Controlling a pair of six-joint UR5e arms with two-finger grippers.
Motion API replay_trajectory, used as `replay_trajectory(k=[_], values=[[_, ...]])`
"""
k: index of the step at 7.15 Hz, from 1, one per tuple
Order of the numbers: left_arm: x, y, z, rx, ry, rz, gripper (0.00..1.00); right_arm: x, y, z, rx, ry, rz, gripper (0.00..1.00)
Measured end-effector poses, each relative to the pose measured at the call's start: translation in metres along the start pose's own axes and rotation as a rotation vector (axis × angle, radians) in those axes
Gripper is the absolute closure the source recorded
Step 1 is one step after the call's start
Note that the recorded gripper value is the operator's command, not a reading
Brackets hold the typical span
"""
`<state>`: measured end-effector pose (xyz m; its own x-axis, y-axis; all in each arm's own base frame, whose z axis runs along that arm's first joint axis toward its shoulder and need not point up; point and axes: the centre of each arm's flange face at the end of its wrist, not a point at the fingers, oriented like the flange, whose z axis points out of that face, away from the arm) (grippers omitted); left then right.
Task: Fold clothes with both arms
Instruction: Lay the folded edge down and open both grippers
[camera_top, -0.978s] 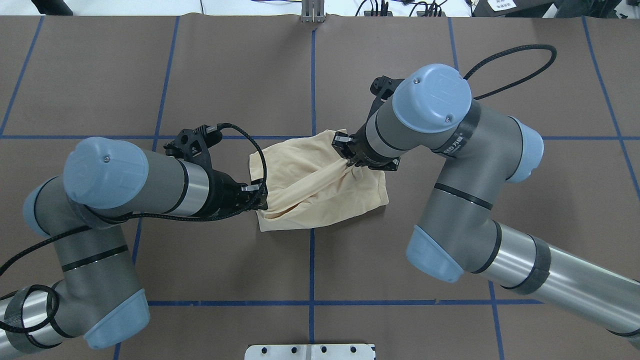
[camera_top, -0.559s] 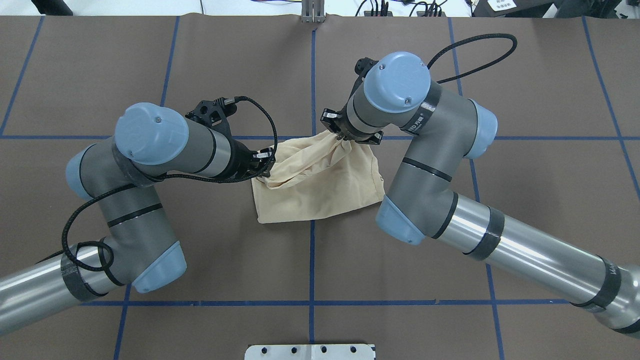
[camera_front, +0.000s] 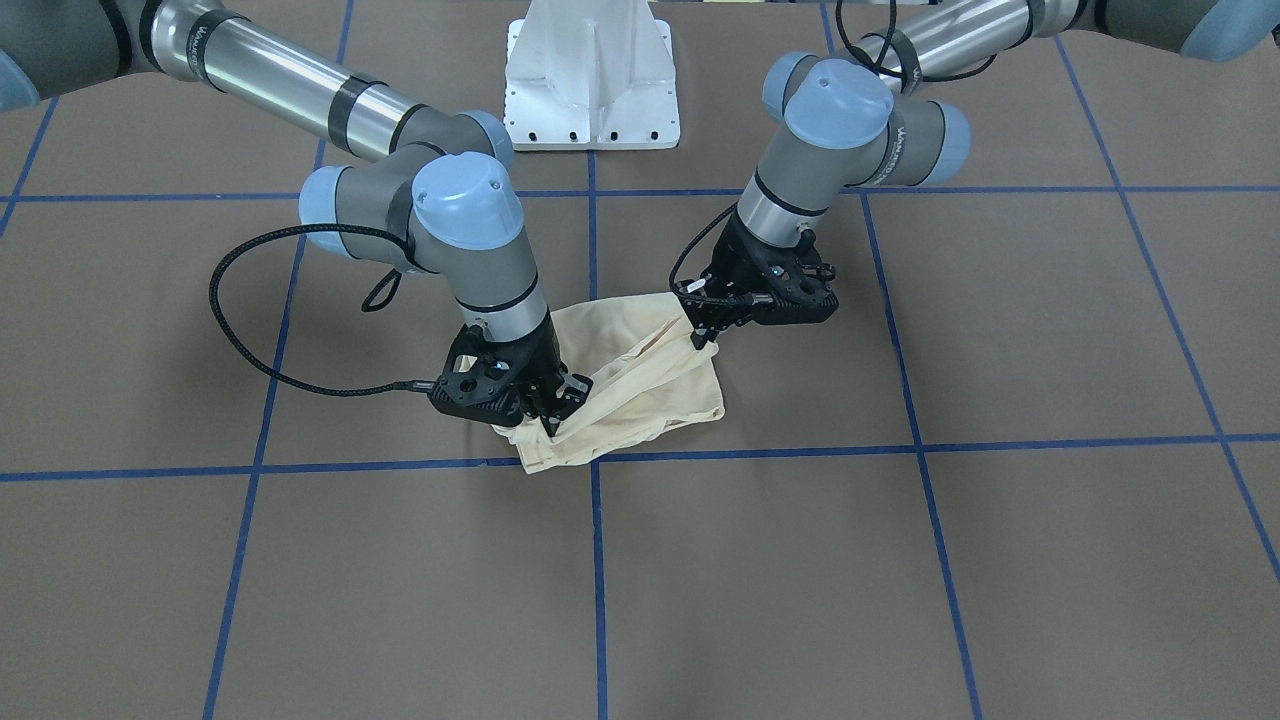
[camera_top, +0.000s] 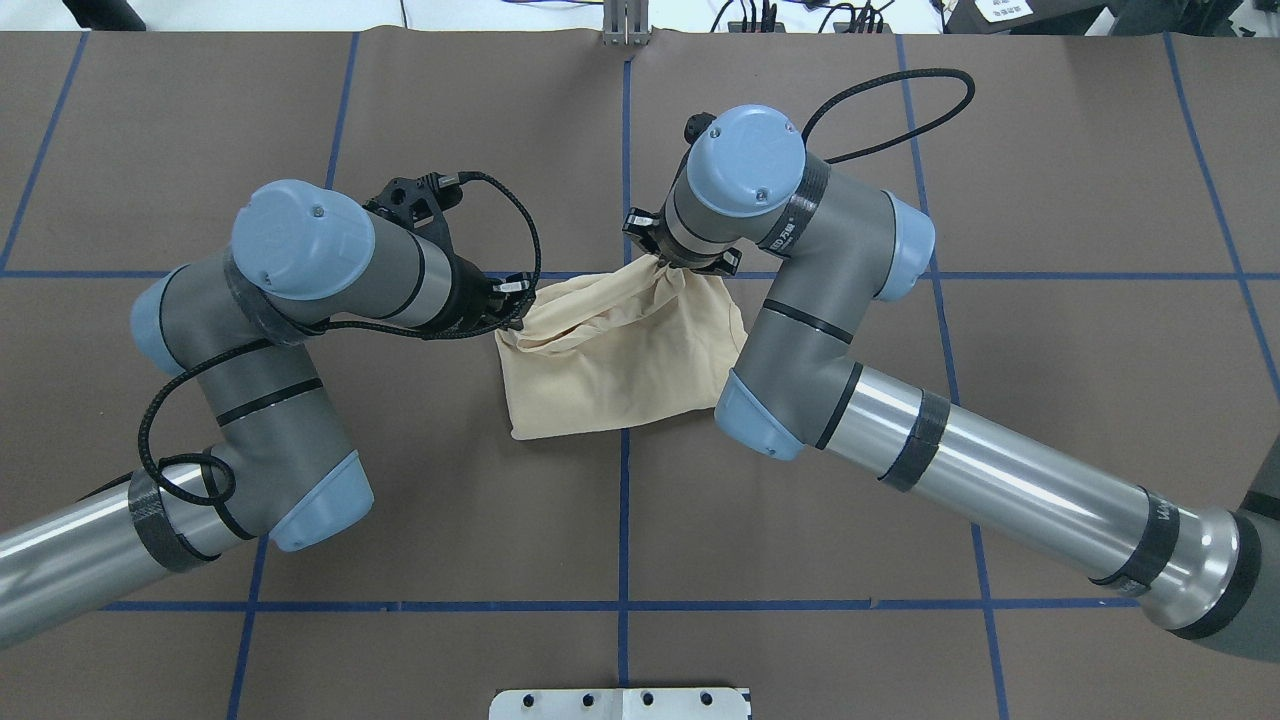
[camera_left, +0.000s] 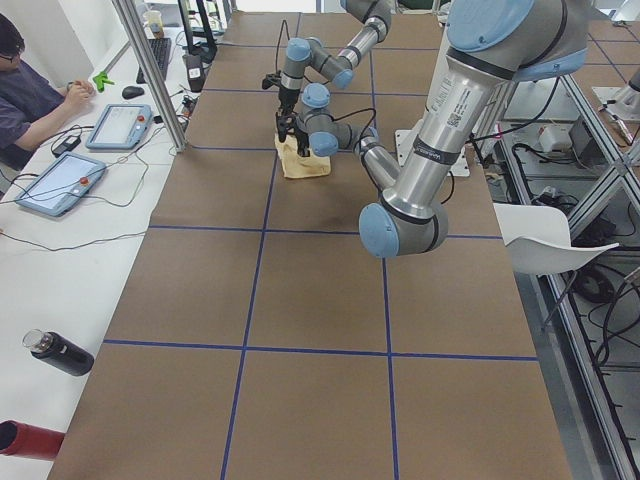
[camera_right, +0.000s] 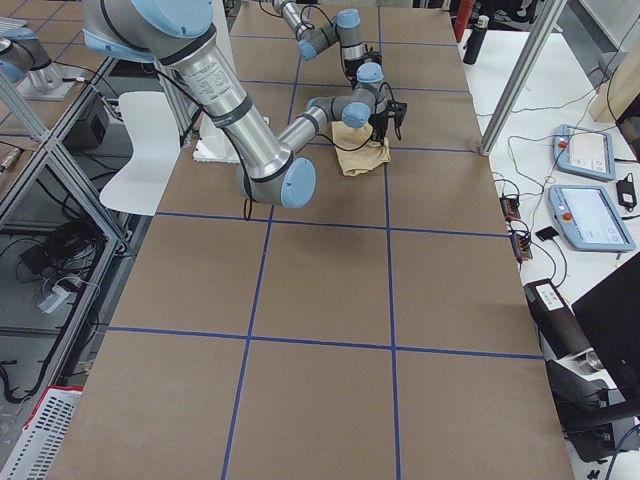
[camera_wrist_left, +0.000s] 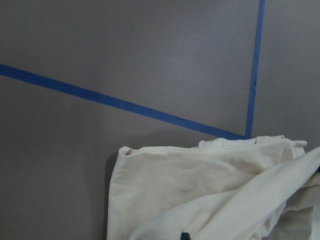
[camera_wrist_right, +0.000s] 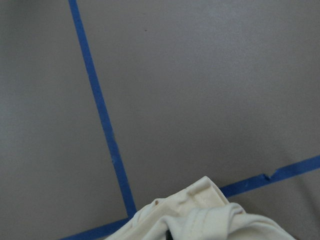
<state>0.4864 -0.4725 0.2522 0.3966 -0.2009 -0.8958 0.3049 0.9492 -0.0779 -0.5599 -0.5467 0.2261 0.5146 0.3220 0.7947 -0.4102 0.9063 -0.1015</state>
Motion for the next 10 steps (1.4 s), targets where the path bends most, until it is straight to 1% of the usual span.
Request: replay_trajectory(k=[2, 3, 4, 5, 6, 7, 8, 9, 10], values=[[-0.01, -0.011, 0.018, 0.007, 0.0, -0.006, 1.0, 0.001, -0.002, 0.004, 0.0, 0.003, 0.006, 1.0], [-0.014, -0.019, 0.021, 0.017, -0.004, -0.015, 0.98, 0.0, -0.002, 0.004, 0.0, 0.002, 0.008, 1.0], [-0.016, -0.027, 0.022, 0.027, -0.008, -0.024, 0.75, 0.0, -0.001, 0.003, -0.001, 0.0, 0.009, 1.0], [-0.017, -0.035, 0.022, 0.035, -0.012, -0.031, 0.35, -0.001, -0.001, 0.003, -0.003, -0.001, 0.01, 1.0], [-0.017, -0.042, 0.026, 0.042, -0.019, -0.038, 0.02, -0.001, -0.001, 0.003, -0.005, -0.001, 0.009, 1.0], [-0.015, -0.047, 0.032, 0.045, -0.028, -0.042, 0.01, -0.001, 0.0, 0.003, -0.006, -0.002, 0.009, 1.0], [-0.012, -0.051, 0.038, 0.046, -0.032, -0.044, 0.01, -0.002, 0.0, 0.002, -0.007, -0.004, 0.009, 0.65], [-0.011, -0.054, 0.039, 0.049, -0.032, -0.044, 0.01, -0.003, 0.001, 0.001, -0.008, -0.006, 0.008, 0.01], [-0.01, -0.059, 0.036, 0.056, -0.027, -0.047, 0.01, -0.004, 0.001, 0.001, -0.008, -0.008, 0.004, 0.0]])
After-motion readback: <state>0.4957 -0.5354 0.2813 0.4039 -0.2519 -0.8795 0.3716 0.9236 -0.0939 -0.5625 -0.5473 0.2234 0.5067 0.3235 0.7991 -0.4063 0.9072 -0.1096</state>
